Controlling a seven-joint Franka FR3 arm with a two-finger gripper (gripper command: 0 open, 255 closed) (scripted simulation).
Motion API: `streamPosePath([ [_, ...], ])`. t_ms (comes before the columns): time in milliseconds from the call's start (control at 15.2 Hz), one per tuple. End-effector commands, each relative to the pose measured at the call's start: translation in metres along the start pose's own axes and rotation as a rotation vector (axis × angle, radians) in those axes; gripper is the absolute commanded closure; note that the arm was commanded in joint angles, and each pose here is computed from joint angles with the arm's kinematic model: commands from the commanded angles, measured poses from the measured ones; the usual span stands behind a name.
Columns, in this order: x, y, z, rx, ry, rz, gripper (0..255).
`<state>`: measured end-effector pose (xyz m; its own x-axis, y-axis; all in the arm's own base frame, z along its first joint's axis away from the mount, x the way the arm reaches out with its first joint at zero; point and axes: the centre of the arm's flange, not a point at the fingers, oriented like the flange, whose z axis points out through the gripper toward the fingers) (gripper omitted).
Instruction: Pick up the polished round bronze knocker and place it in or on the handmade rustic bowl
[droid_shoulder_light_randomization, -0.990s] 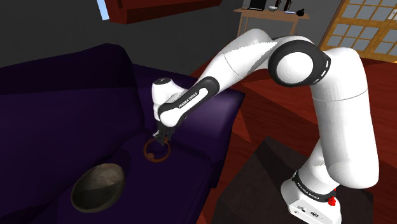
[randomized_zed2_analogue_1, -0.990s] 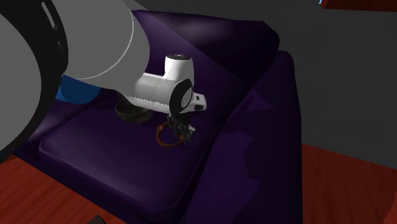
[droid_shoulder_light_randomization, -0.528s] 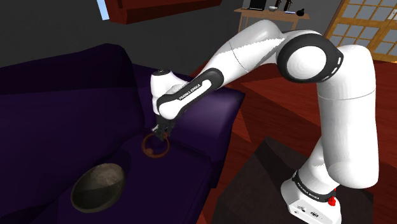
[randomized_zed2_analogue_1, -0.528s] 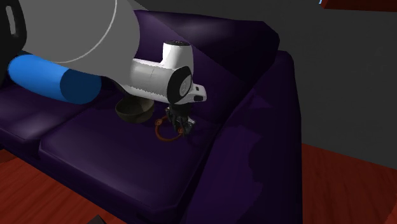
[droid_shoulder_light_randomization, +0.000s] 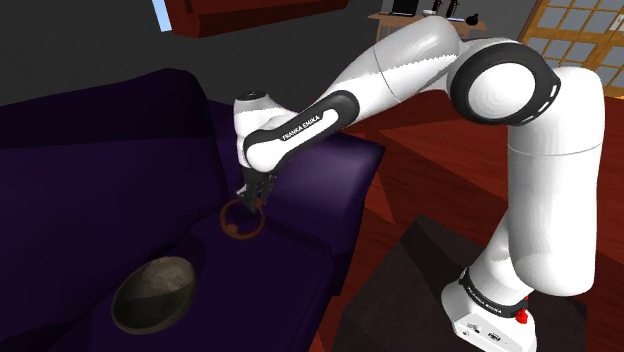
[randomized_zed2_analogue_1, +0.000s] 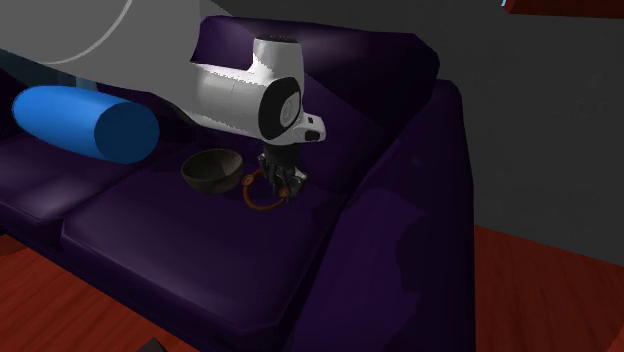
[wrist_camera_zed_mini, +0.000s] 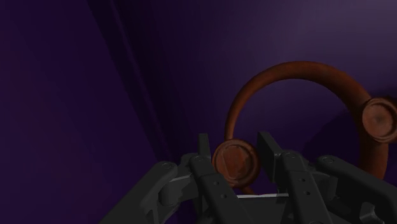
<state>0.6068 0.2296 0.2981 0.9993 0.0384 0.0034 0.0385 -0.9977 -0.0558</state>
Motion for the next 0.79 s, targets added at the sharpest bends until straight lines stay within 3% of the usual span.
streamPosePath([
  [0, 0.000, -0.001, -0.010, 0.000, 0.000, 0.000, 255],
  [330, 0.000, -0.003, -0.035, 0.000, 0.000, 0.000, 255],
  [726, 0.005, -0.082, -0.034, 0.000, 0.000, 0.000, 255],
])
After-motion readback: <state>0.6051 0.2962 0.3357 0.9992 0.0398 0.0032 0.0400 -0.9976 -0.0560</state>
